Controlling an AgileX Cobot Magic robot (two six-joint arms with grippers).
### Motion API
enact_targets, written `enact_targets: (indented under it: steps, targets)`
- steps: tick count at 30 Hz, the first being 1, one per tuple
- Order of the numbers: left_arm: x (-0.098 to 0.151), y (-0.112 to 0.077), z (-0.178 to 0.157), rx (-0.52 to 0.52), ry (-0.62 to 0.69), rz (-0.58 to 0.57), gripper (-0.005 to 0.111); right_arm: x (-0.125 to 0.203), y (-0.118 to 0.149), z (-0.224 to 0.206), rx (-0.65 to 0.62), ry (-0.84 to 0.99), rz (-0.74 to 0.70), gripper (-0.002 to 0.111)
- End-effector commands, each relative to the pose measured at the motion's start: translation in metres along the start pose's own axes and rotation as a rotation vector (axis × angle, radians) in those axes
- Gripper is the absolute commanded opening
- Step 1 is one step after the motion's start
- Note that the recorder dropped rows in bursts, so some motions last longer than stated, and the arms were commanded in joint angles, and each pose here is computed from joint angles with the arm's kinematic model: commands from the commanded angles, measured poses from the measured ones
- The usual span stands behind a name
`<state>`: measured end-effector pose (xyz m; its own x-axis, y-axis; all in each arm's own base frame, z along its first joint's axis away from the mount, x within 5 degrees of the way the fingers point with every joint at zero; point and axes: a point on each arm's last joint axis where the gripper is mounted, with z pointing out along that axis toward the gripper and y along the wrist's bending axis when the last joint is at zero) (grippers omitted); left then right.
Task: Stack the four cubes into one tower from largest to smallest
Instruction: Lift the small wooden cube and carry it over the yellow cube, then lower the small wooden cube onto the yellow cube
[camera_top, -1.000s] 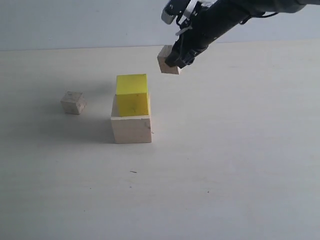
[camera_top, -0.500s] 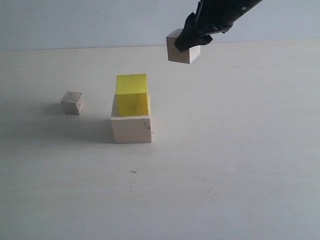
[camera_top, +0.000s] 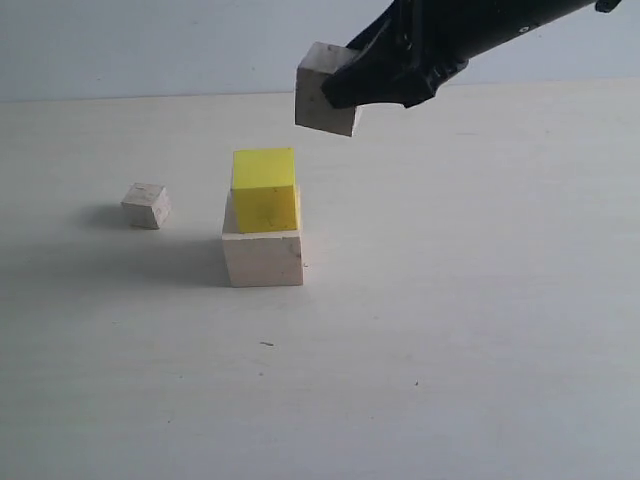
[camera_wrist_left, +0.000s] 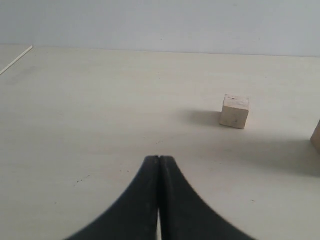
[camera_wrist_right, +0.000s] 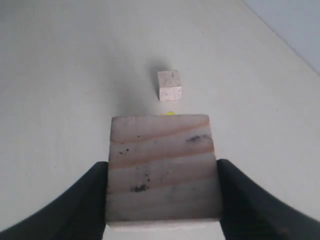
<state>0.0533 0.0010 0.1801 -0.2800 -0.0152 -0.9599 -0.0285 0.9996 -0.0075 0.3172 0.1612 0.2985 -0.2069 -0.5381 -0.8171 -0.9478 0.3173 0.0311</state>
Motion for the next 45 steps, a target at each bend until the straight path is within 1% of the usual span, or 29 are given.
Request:
enact_targets:
  steps: [1, 4, 7, 13, 21, 25, 29, 37, 42, 45]
  targets:
    - [-0.001, 0.0, 0.0, 0.002, -0.018, -0.009, 0.0, 0.0, 0.009, 0.013, -0.051, 0.014, -0.172, 0.0]
    - [-0.001, 0.0, 0.0, 0.002, -0.018, -0.009, 0.0, -0.002, 0.014, 0.021, -0.064, 0.018, -0.294, 0.0]
    - [-0.001, 0.0, 0.0, 0.002, -0.018, -0.009, 0.0, -0.005, 0.012, 0.026, -0.033, -0.004, -0.353, 0.0]
    - [-0.001, 0.0, 0.0, 0.002, -0.018, -0.009, 0.0, -0.022, -0.001, 0.033, -0.021, -0.08, -0.339, 0.0]
    - [-0.001, 0.0, 0.0, 0.002, -0.018, -0.009, 0.0, -0.032, -0.02, 0.053, -0.139, -0.08, -0.321, 0.0]
    - [-0.001, 0.0, 0.0, 0.002, -0.018, -0.009, 0.0, -0.023, -0.027, 0.064, -0.186, -0.011, -0.34, 0.0]
    - [-0.001, 0.0, 0.0, 0.002, -0.018, -0.009, 0.0, -0.013, -0.03, 0.07, -0.197, 0.056, -0.369, 0.0]
    - [-0.001, 0.0, 0.0, 0.002, -0.018, -0.009, 0.0, -0.007, -0.028, 0.077, -0.244, 0.071, -0.369, 0.0]
    - [-0.001, 0.0, 0.0, 0.002, -0.018, -0.009, 0.0, -0.009, -0.031, 0.079, -0.204, 0.045, -0.36, 0.0]
    - [-0.001, 0.0, 0.0, 0.002, -0.018, -0.009, 0.0, -0.011, -0.031, 0.08, -0.203, 0.015, -0.349, 0.0]
